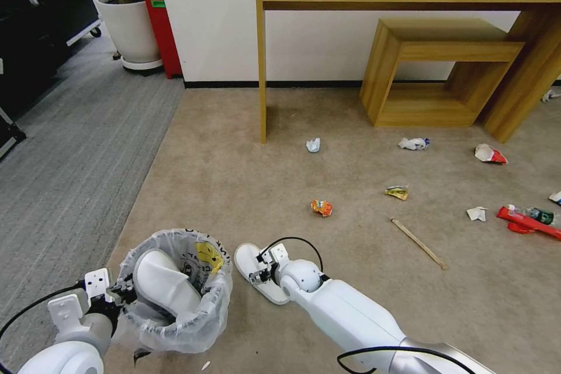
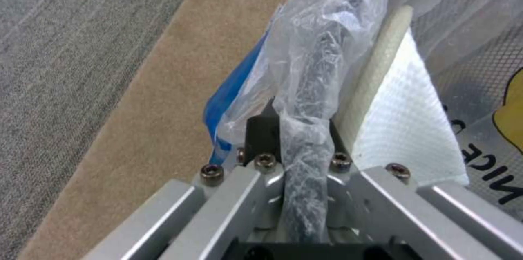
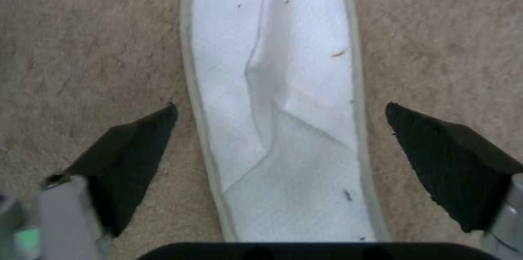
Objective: Pick up the trash bin and place the garbage on the floor into it.
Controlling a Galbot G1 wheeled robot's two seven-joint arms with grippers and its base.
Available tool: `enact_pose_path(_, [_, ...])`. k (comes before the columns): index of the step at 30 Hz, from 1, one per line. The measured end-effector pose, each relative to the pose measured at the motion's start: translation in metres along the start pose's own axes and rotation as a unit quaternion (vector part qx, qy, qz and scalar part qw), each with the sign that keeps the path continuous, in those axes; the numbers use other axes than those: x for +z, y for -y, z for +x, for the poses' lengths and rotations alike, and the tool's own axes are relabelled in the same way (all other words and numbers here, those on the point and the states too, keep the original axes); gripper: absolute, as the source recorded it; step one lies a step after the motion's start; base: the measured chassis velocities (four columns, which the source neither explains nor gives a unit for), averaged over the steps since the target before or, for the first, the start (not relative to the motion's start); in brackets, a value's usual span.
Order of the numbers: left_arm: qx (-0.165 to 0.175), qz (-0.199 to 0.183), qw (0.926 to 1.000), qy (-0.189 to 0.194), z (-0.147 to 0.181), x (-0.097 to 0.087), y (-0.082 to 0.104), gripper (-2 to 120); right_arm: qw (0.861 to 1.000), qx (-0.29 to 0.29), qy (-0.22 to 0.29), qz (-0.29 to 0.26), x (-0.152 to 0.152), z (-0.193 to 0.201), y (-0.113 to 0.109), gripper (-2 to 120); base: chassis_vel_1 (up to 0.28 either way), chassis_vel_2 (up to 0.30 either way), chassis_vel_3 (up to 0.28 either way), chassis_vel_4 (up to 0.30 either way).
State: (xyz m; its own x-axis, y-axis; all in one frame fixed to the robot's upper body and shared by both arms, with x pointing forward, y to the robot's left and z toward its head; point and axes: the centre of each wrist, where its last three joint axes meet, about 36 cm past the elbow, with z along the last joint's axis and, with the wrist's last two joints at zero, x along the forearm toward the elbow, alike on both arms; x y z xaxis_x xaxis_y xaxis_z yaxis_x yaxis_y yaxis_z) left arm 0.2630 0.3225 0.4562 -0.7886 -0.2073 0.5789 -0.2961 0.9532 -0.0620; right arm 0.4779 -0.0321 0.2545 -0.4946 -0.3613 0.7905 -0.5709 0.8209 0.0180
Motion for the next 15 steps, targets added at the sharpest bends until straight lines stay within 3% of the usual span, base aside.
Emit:
enact_pose_path(6, [0.002,0.000,1.0000,0.002,0.001,-0.001,0.001,1,1.000,-0.001,0.002,0.005,0.011,-0.013,-0.008,76,0.000,0.000,0.000,0.000])
enact_pose_path(13, [0.004,0.000,1.0000,0.004,0.002,-0.001,0.001,1,0.999,-0.013,0.028,0.018,0.014,-0.025,-0.016,75,0.000,0.000,0.000,0.000])
enact_pose_path(15, [0.004,0.000,1.0000,0.005,0.002,-0.001,0.001,1,0.999,-0.016,0.032,0.020,0.014,-0.026,-0.018,80,0.000,0.000,0.000,0.000])
